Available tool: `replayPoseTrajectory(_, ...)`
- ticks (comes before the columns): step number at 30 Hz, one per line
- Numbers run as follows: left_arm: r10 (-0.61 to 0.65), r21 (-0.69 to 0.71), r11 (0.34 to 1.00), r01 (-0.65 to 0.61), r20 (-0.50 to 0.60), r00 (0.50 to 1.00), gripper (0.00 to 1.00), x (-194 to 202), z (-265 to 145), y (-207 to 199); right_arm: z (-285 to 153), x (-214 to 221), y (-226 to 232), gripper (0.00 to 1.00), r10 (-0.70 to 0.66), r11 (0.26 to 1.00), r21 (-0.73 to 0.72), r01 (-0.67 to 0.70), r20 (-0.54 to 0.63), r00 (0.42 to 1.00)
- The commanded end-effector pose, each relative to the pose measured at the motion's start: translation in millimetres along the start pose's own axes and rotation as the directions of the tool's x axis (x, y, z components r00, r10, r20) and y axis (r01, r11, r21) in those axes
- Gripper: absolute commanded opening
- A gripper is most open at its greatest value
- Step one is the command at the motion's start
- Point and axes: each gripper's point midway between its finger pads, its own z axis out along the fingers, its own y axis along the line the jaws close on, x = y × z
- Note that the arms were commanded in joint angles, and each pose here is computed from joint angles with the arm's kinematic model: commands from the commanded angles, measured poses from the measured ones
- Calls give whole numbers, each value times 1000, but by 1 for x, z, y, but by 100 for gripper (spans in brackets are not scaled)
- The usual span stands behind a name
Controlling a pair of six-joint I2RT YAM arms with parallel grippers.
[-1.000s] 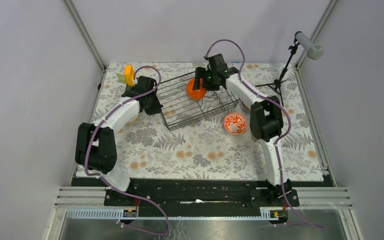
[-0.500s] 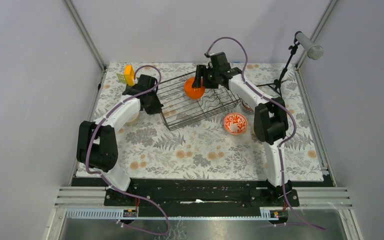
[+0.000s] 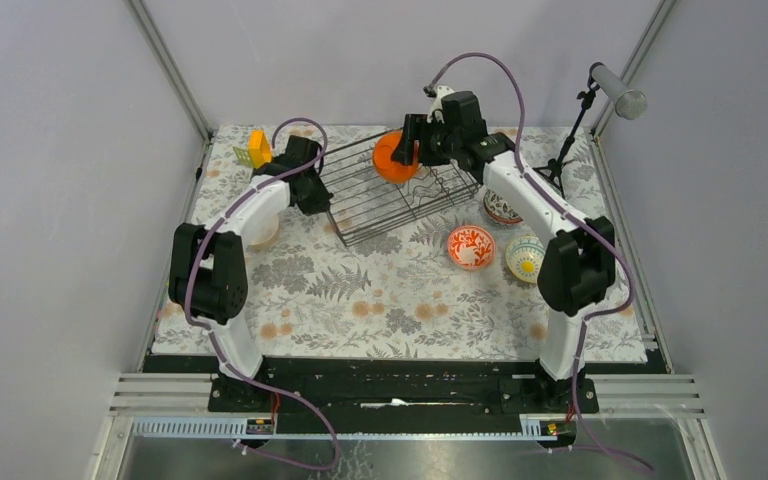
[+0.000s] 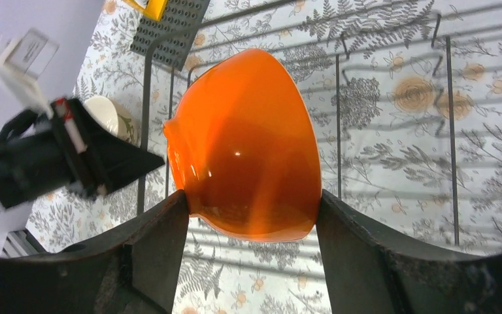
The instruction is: Unload the bowls from the dish rack
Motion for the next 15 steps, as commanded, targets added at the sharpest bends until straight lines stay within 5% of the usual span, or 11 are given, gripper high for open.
replayPoseTrajectory(1, -129, 48, 991, 124, 98, 987, 0, -45, 22, -23, -58, -37, 25, 56, -97, 995, -20, 101, 147, 984)
replayPoseTrajectory(8, -154, 73, 987, 145, 137, 978, 7, -83, 51, -42, -94, -27, 16, 56, -133, 991, 52, 125, 172, 976)
replayPoseTrajectory(15, -175, 114, 981, 159, 148, 973, 38, -91, 38, -52, -100, -12, 6, 55, -180, 982, 82, 170, 146, 973)
